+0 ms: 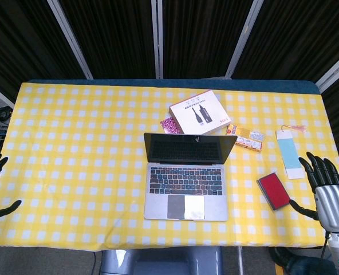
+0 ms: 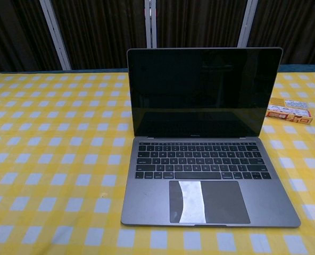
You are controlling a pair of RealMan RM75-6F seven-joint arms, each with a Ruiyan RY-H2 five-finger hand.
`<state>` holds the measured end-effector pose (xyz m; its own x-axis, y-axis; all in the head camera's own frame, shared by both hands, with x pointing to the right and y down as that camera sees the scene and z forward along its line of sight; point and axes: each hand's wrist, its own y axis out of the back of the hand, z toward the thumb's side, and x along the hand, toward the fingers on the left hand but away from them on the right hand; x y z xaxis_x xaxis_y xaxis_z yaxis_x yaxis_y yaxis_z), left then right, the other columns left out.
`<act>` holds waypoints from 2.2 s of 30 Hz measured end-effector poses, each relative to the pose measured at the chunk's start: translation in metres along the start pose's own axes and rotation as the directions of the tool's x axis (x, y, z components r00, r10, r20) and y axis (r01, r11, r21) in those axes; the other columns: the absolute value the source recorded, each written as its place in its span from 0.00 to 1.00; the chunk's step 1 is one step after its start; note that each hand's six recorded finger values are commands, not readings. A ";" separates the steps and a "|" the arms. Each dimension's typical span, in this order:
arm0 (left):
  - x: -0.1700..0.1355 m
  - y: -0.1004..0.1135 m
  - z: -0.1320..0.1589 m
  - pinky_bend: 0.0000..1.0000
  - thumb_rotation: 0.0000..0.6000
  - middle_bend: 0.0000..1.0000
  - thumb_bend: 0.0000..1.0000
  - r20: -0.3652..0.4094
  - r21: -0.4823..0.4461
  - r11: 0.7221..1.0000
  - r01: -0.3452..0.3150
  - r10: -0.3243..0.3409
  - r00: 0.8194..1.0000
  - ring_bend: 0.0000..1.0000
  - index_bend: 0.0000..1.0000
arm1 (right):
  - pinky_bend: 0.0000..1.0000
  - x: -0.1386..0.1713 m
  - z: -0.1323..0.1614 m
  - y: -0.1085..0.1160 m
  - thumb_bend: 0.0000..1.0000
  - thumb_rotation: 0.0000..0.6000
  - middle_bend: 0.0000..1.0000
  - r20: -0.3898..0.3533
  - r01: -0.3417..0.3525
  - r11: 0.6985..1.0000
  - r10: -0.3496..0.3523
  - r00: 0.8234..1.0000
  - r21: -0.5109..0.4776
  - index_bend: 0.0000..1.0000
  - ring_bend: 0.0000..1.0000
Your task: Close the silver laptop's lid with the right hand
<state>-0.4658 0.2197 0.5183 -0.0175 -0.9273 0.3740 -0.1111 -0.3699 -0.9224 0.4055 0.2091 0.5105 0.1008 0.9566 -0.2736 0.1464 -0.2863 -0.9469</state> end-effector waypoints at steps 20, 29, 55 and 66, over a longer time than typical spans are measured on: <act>0.001 0.000 -0.001 0.00 1.00 0.00 0.00 -0.014 0.004 1.000 -0.003 0.003 1.000 0.00 0.00 | 0.00 -0.023 0.008 -0.008 0.77 1.00 0.00 -0.042 -0.066 0.998 0.065 0.997 -0.001 0.00 0.00; 0.007 -0.005 -0.004 0.00 1.00 0.00 0.00 -0.036 0.029 1.000 0.008 -0.007 0.999 0.00 0.00 | 0.00 -0.100 0.046 0.007 1.00 1.00 0.00 -0.152 -0.073 0.995 0.083 0.985 0.072 0.00 0.00; 0.024 -0.018 -0.009 0.00 1.00 0.00 0.00 -0.078 0.056 0.997 0.045 -0.041 0.996 0.00 0.00 | 0.22 -0.214 0.167 -0.039 1.00 1.00 0.21 -0.226 -0.420 0.900 0.389 0.893 -0.114 0.13 0.13; 0.025 -0.018 -0.009 0.00 1.00 0.00 0.00 -0.080 0.055 0.997 0.046 -0.042 0.996 0.00 0.00 | 0.28 -0.216 0.178 -0.059 1.00 1.00 0.32 -0.196 -0.457 0.887 0.437 0.878 -0.071 0.25 0.24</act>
<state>-0.4735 0.2039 0.5448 -0.0925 -0.9035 0.4186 -0.0565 -0.4149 -0.9081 0.1997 0.0294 0.5948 0.3451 0.7041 -0.6207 0.1537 -0.6948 -0.7026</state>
